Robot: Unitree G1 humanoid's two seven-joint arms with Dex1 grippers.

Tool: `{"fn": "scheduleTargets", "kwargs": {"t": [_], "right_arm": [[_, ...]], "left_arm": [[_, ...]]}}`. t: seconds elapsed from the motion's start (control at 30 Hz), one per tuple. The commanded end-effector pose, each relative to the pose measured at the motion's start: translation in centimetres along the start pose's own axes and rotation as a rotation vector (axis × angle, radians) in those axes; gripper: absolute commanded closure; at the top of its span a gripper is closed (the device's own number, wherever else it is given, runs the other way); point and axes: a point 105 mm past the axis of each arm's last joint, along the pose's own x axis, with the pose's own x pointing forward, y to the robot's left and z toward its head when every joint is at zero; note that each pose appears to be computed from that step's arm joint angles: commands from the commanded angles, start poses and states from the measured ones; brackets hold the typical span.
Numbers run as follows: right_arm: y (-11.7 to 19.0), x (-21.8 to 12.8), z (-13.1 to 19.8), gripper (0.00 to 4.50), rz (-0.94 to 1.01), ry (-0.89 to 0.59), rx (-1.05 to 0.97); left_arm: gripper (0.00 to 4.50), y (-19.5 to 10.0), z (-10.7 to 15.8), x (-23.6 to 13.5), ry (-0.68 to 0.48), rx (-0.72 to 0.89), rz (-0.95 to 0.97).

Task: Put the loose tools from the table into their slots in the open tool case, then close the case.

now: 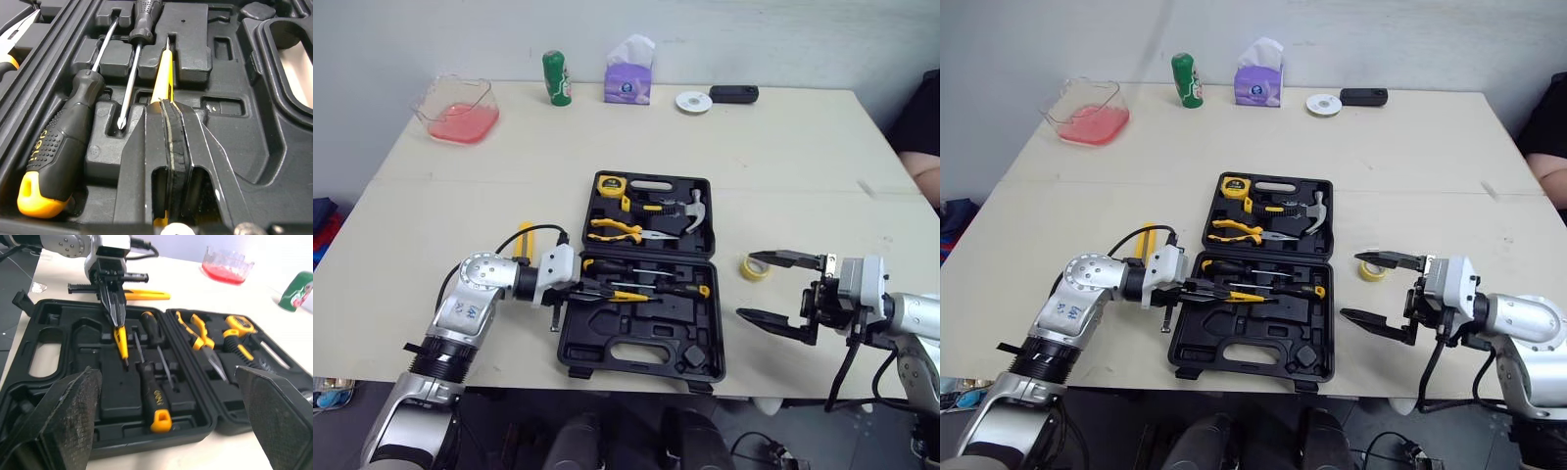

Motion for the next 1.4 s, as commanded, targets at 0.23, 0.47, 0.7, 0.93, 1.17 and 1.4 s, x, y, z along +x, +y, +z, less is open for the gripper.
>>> {"fn": "scheduleTargets", "kwargs": {"t": [0.23, 0.47, 0.7, 0.93, 1.17, 1.4], "right_arm": [[0.0, -0.4, 1.1, 0.00, -0.017, -0.014, -0.028], [0.2, -0.7, 0.9, 0.00, -0.029, -0.003, -0.021], [0.2, -0.8, 0.3, 0.00, -0.055, 0.003, -0.006], [-1.2, -2.6, 0.3, 0.00, -0.123, 0.047, -0.045], [-3.2, -7.4, -0.6, 0.00, -0.263, 0.161, -0.087], [-5.5, -14.4, -2.6, 0.00, -0.471, 0.339, -0.117]], "left_arm": [[4.46, -0.5, -2.2, 1.4, 0.057, -0.078, -0.027], [4.46, -1.4, -3.1, 1.8, 0.114, -0.102, -0.068], [4.46, -2.2, -4.3, 1.7, 0.185, -0.079, -0.095], [4.46, 0.2, 2.2, -0.7, -0.144, 0.057, 0.044], [4.46, 1.9, 3.4, -8.7, -0.148, 0.036, 0.328], [1.80, 1.2, 0.1, -18.5, -0.008, -0.072, 0.778]]}}
